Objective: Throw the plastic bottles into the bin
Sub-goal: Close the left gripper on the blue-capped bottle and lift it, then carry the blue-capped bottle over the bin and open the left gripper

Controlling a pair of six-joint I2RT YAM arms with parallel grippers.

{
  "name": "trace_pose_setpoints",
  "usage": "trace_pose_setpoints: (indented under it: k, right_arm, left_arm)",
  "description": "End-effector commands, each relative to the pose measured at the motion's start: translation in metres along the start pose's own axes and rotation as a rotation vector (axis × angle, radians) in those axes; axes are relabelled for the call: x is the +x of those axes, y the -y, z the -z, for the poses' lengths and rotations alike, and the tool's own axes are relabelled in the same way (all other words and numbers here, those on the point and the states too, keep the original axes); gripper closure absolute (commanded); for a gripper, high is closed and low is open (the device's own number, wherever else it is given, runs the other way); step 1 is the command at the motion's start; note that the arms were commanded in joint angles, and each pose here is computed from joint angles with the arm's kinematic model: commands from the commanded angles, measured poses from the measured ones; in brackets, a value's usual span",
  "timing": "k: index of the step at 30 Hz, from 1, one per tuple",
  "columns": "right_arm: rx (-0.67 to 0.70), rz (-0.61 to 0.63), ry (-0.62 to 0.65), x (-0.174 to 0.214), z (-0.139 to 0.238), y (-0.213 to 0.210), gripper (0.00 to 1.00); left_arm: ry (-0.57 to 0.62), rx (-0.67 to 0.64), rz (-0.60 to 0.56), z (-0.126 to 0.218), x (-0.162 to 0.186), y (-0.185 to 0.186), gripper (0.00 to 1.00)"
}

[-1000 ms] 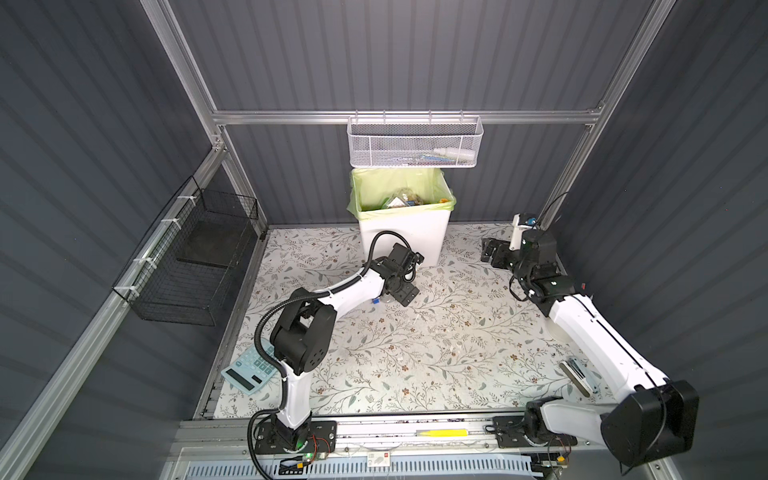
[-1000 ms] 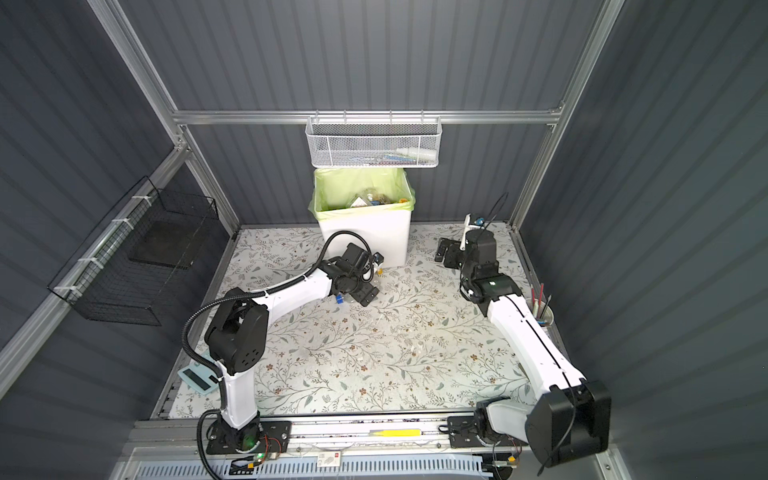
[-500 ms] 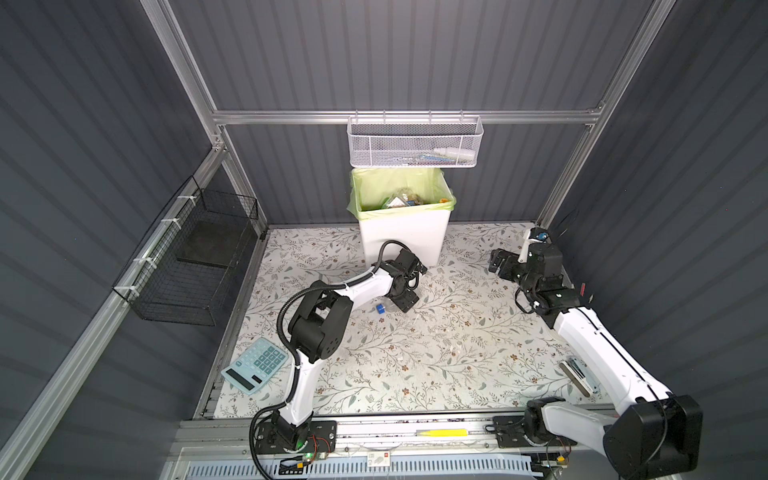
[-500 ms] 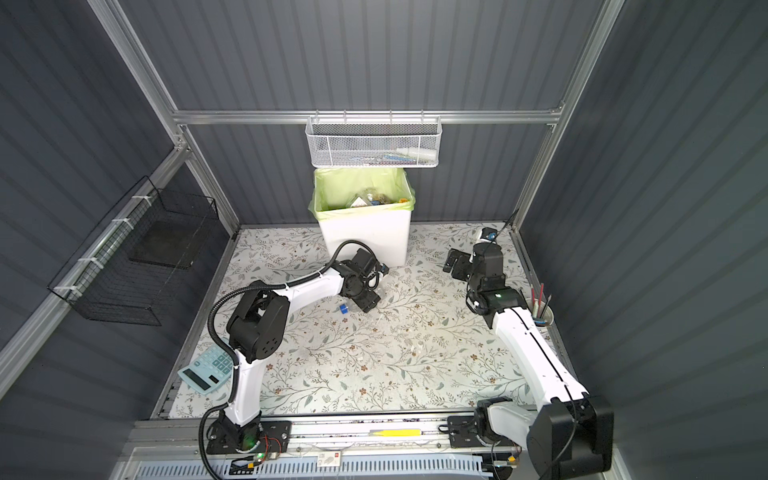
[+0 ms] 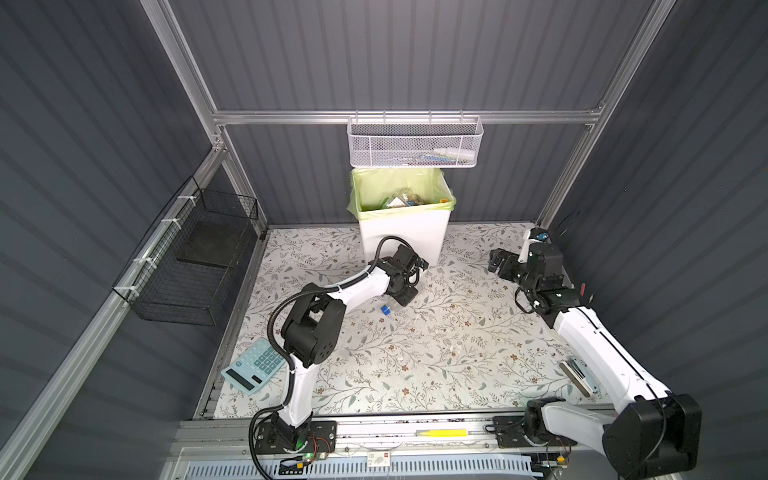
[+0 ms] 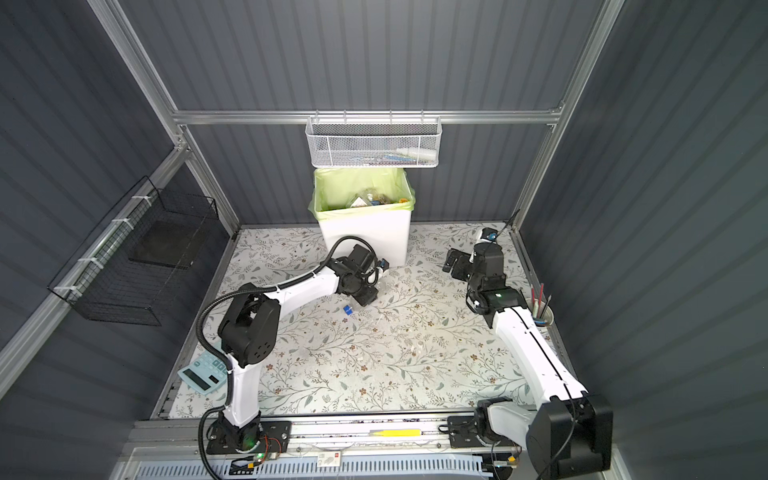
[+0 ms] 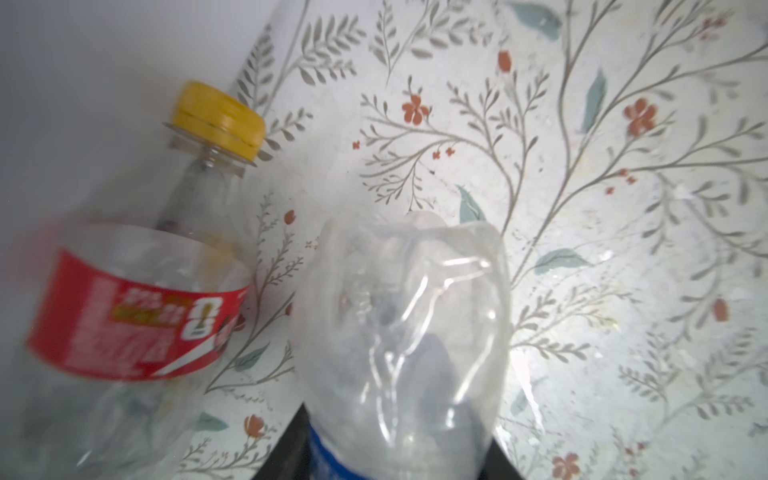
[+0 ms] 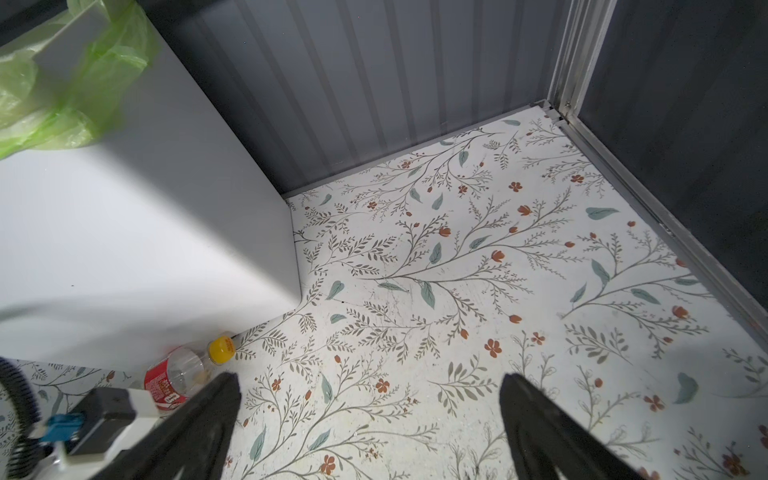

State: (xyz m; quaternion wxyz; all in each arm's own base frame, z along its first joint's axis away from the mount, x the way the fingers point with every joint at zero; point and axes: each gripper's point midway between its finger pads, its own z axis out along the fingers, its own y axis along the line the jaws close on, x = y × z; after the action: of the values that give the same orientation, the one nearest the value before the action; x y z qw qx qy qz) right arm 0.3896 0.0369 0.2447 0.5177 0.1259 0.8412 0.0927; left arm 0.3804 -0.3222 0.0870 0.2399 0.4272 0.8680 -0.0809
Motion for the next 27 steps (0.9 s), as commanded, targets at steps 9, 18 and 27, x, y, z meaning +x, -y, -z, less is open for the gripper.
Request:
trace_pose_setpoints:
  k: [9, 18, 27]
  right_arm:
    - [-0.018, -0.015, 0.008, -0.004, -0.003, -0.003, 0.01]
    - [-0.015, -0.016, 0.027, -0.008, 0.005, -0.001, 0.01]
    - [-0.022, -0.024, 0.041, -0.010, 0.012, 0.001, 0.01]
  left_arm:
    - [0.930, -0.369, -0.059, 0.334, -0.138, -0.036, 0.67]
    - [1.441, -0.623, -0.091, 0.510, -0.157, -0.041, 0.62]
    - [1.270, -0.409, 0.235, 0.356, -0.198, -0.154, 0.50]
